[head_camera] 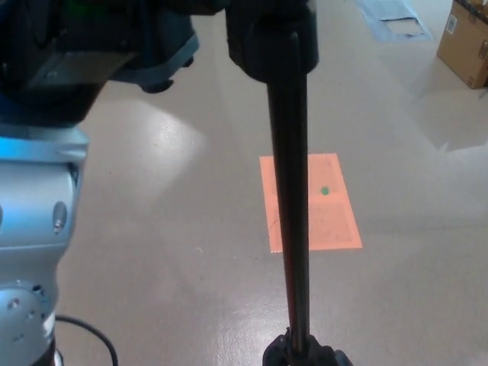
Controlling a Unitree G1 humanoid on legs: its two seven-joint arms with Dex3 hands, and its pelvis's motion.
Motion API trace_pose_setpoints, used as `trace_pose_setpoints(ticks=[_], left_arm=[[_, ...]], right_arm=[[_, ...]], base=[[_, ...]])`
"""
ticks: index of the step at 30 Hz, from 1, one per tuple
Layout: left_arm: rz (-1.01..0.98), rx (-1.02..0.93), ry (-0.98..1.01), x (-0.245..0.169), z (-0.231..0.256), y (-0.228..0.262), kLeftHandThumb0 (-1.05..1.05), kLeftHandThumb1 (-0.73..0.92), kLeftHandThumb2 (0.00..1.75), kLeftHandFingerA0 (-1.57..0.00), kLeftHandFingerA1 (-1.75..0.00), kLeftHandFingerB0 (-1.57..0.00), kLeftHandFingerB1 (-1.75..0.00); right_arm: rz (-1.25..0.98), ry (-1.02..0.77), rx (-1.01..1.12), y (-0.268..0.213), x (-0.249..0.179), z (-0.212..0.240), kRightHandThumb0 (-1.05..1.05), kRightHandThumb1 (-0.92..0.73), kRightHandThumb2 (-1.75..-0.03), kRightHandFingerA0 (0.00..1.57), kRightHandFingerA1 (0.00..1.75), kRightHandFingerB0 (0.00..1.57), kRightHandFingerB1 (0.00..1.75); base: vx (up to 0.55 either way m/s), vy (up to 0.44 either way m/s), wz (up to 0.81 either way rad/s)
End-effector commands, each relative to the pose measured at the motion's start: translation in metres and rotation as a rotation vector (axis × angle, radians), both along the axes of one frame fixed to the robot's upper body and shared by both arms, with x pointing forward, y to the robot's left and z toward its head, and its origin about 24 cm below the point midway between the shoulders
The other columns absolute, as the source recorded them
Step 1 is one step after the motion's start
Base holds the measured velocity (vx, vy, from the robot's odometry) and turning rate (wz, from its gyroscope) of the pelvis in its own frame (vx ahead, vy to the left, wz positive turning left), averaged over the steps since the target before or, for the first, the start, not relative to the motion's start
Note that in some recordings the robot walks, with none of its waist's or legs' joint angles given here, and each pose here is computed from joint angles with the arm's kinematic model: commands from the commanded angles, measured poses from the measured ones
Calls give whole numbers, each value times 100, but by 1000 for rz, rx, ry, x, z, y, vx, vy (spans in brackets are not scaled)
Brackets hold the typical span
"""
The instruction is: A phone stand is kept on the floor and the robot uses both its hands to grab it and uses its left hand to extend the phone stand by pulling it upwards
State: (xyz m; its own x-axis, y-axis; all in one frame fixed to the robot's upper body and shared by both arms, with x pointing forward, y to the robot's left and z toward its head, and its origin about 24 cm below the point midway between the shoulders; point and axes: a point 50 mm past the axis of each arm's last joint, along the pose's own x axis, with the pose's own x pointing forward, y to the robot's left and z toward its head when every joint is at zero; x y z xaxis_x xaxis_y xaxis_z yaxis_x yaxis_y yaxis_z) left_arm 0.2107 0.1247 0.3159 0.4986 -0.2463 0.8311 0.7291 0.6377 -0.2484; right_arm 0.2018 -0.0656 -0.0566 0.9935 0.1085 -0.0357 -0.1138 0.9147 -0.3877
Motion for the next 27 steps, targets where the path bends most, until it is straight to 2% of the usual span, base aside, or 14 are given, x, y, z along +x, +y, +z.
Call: trace_pose_setpoints(ticks=[1, 10, 11, 19, 20, 26, 27], left_arm=[[248, 498, 651, 35, -208, 8, -16, 55, 64, -93, -175, -71, -175], [228, 511, 586, 33, -201, 0, -15, 56, 64, -93, -175, -71, -175], [226, 515, 582, 32, -199, -1, -25, 41, 83, -123, -143, -105, -135], [246, 546, 571, 30, -198, -4, -25, 42, 82, -124, -145, -106, -136], [245, 554, 569, 29, -199, -5, -16, 53, 65, -95, -175, -73, -175], [239, 570, 547, 26, -199, -11, -16, 55, 64, -93, -175, -70, -175], [229, 573, 510, 24, -190, -16, -18, 55, 63, -93, -175, -70, -175]], right_arm=[[-169, 70, 159, 23, -7, 3, -27, -83, -79, 120, 175, 101, 175], [-166, 80, 152, 21, -6, 2, -29, -84, -79, 119, 175, 99, 175], [-164, 84, 159, 21, -6, 2, -30, -90, -67, 107, 175, 90, 175], [-164, 95, 179, 20, -7, 1, -30, -90, -67, 105, 175, 89, 175], [-164, 92, 173, 19, -7, 1, -29, -85, -80, 119, 175, 99, 175], [-167, 103, 169, 20, -7, 0, -30, -84, -79, 119, 175, 99, 175], [-164, 106, 165, 21, -6, 0, -30, -89, -67, 107, 175, 91, 175]], base=[[0, 0, 0], [0, 0, 0], [0, 0, 0], [0, 0, 0], [0, 0, 0], [0, 0, 0], [0, 0, 0]])
